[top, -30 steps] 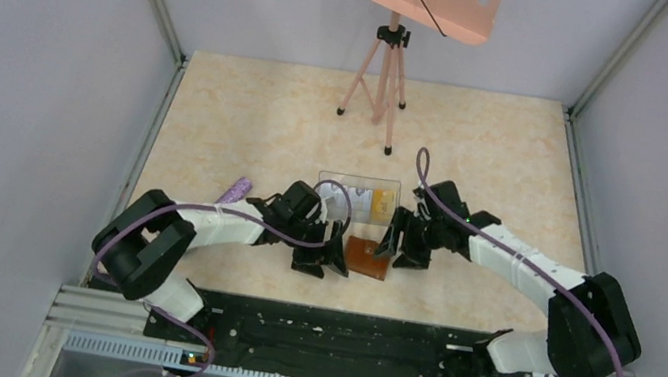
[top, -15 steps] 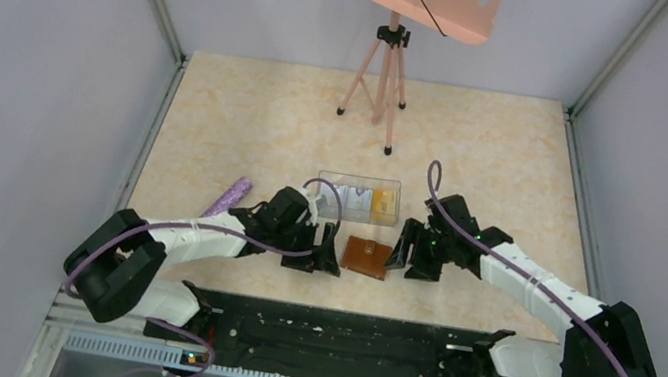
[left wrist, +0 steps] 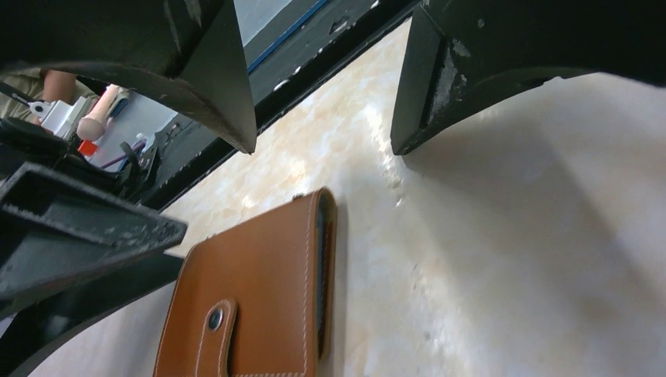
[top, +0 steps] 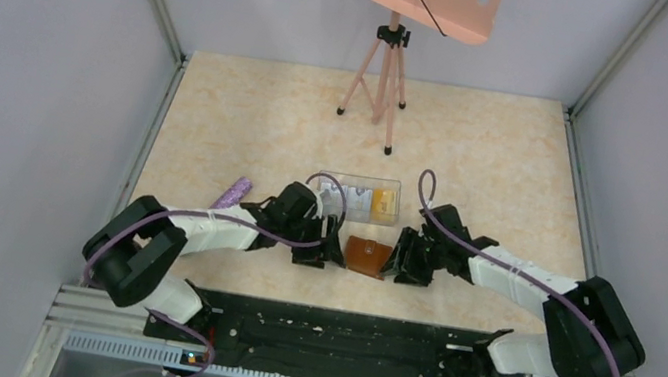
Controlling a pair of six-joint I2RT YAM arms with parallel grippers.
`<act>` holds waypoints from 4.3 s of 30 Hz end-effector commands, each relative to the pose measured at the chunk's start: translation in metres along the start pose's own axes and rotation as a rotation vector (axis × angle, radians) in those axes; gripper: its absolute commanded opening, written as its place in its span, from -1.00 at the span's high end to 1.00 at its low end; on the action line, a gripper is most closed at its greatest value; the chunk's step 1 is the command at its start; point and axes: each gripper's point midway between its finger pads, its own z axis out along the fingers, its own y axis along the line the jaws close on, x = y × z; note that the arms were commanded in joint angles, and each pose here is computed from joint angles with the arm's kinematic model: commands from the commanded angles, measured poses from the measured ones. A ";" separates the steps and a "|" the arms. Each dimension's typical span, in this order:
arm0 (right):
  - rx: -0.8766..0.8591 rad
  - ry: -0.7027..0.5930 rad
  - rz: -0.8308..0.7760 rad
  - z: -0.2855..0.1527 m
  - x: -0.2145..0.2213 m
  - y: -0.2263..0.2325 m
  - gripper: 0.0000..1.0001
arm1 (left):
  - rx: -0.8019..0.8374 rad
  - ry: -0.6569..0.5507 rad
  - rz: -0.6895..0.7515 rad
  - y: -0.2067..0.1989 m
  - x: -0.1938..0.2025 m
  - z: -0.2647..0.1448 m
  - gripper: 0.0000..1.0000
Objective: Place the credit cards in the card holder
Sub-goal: Pick up the card holder from the center of the board.
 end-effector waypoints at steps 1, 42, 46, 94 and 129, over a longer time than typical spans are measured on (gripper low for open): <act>-0.072 -0.005 -0.027 0.015 -0.013 0.020 0.01 | -0.038 0.002 0.005 0.001 -0.015 0.014 -0.37; -0.414 0.062 -0.191 -0.034 -0.025 0.107 0.37 | 0.356 0.085 0.033 -0.101 -0.030 -0.006 0.21; -0.405 0.071 -0.212 -0.039 -0.022 0.106 0.36 | 0.379 0.113 0.020 -0.103 -0.026 -0.007 0.47; -0.952 -0.053 0.033 -0.144 -0.071 0.174 0.19 | 0.529 -0.543 -0.075 -0.172 -0.107 -0.148 1.00; -0.766 0.243 -0.507 -0.158 -0.001 0.149 1.00 | 0.612 0.124 0.373 -0.170 -0.057 -0.126 -0.89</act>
